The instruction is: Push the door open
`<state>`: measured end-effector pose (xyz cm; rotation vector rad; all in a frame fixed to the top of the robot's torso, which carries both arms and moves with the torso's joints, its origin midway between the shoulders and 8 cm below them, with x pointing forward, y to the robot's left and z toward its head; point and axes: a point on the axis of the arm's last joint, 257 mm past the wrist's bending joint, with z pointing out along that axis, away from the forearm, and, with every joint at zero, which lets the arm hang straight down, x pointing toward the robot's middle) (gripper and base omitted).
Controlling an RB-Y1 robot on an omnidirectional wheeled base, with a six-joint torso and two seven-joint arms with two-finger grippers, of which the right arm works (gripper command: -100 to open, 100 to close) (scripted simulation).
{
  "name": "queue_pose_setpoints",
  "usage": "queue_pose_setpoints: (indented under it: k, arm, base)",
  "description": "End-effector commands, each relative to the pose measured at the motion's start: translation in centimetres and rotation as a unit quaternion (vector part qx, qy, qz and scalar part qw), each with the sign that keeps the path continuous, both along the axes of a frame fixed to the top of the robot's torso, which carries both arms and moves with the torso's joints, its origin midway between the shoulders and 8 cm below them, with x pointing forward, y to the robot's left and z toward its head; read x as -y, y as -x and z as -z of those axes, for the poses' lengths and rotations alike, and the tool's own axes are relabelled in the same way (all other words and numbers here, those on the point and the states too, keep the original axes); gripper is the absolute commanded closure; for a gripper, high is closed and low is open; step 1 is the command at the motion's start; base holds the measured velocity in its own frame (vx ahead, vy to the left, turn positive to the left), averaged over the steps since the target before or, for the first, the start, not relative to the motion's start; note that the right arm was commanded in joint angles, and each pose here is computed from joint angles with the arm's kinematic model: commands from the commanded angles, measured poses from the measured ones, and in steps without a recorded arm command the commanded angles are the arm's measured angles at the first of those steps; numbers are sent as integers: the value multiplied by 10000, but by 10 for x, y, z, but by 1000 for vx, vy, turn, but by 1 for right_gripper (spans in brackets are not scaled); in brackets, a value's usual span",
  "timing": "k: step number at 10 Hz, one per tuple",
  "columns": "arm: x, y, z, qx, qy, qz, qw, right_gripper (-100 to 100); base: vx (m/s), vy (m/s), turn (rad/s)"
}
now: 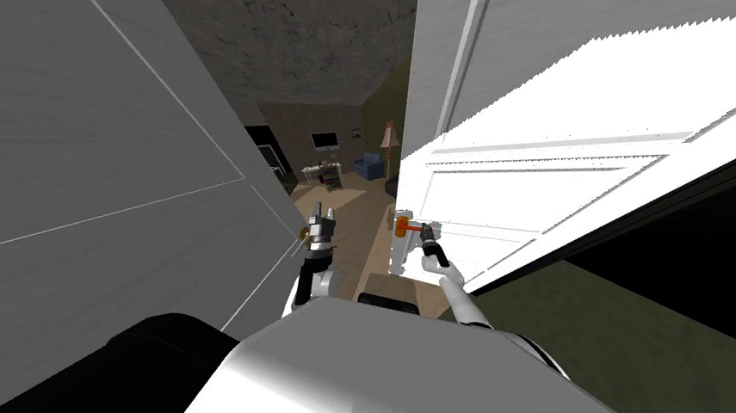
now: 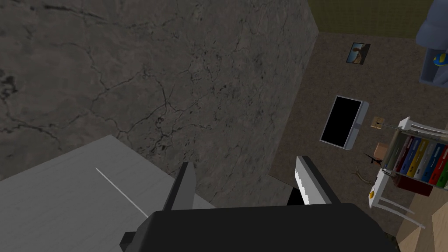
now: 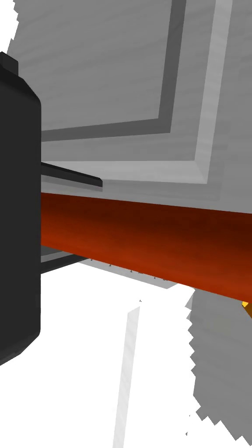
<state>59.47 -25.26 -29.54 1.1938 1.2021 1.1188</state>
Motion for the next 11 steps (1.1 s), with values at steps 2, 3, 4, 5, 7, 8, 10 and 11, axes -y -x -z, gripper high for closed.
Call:
queue_pose_setpoints:
  k: [2, 3, 4, 5, 7, 8, 10, 11]
  arm:
    - [26, -4, -13, 152, 100, 182, 9997, 100]
    - [30, -5, -15, 167, 131, 247, 9995, 100]
    - [32, -5, -15, 173, 141, 279, 9994, 100]
    - [22, -7, -9, 112, 122, 223, 9996, -100]
    - [17, -9, -10, 126, 118, 254, 9995, -100]
    - [15, -9, -10, 128, 112, 261, 9995, -100]
    - [7, -11, -9, 129, 71, 279, 9995, -100]
    - [-1, -11, -9, 124, 27, 285, 9995, -100]
  base:
    - [89, -20, -76]
    - [140, -17, -114]
    - [185, -19, -239]
    - [8, 19, -35]
    - [-162, 53, 37]
    - [-177, 75, 1]
    - [-164, 59, 11]
    - [-158, 48, 14]
